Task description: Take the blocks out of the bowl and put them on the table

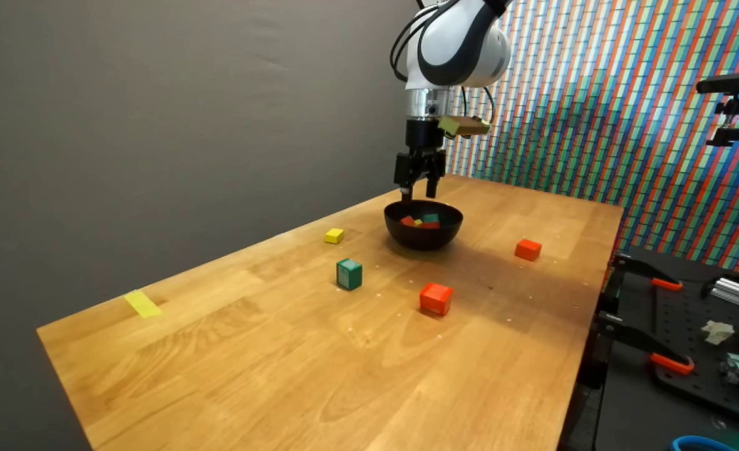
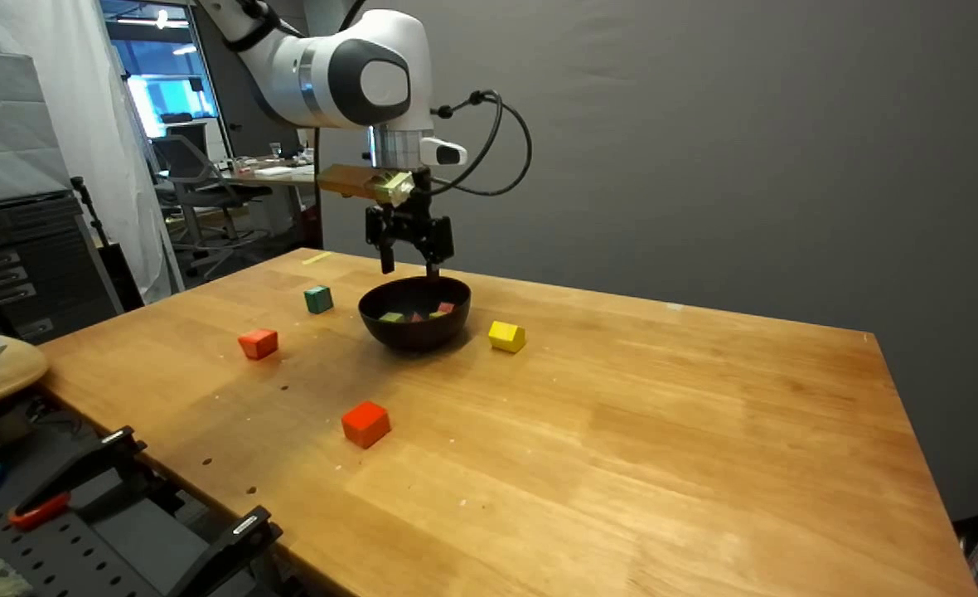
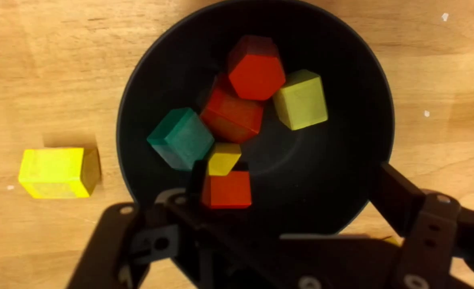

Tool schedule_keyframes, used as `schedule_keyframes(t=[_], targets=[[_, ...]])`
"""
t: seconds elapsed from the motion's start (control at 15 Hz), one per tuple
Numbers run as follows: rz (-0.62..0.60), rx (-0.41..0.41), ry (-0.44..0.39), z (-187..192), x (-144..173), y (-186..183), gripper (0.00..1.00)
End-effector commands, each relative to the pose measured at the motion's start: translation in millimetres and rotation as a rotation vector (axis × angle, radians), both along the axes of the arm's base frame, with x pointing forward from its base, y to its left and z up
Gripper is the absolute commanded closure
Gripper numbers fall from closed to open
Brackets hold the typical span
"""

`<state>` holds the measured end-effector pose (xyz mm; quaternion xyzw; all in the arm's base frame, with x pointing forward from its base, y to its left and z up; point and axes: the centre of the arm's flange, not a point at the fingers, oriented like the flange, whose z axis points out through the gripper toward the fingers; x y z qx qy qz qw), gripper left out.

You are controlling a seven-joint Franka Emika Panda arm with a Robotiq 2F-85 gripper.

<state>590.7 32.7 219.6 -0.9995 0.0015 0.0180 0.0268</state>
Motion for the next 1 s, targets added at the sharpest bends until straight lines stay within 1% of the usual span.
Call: schedule_keyframes(t=[0.0,0.2,0.47,0.53,0.6,0.67,0.73,0.8,0.93], targets=[[-0.011,-0.007,-0.034,-26.9,12.0,-0.8,0.00],[-0.012,-0.032,-0.061,-45.0,18.9,-2.5,0.00],[-0.020,-0.069,-0.078,-61.4,24.6,-14.0,0.01],[-0.018,-0.083,-0.084,-64.2,25.5,-16.2,0.06],[-0.017,-0.090,-0.089,-66.7,26.1,-18.1,0.07],[-0.015,-0.100,-0.096,-69.2,26.9,-19.3,0.12],[-0.012,-0.105,-0.100,-71.6,26.7,-19.4,0.10],[-0.010,-0.111,-0.102,-73.2,27.5,-18.9,0.14],[0.000,-0.117,-0.109,-74.8,28.5,-15.0,0.15]])
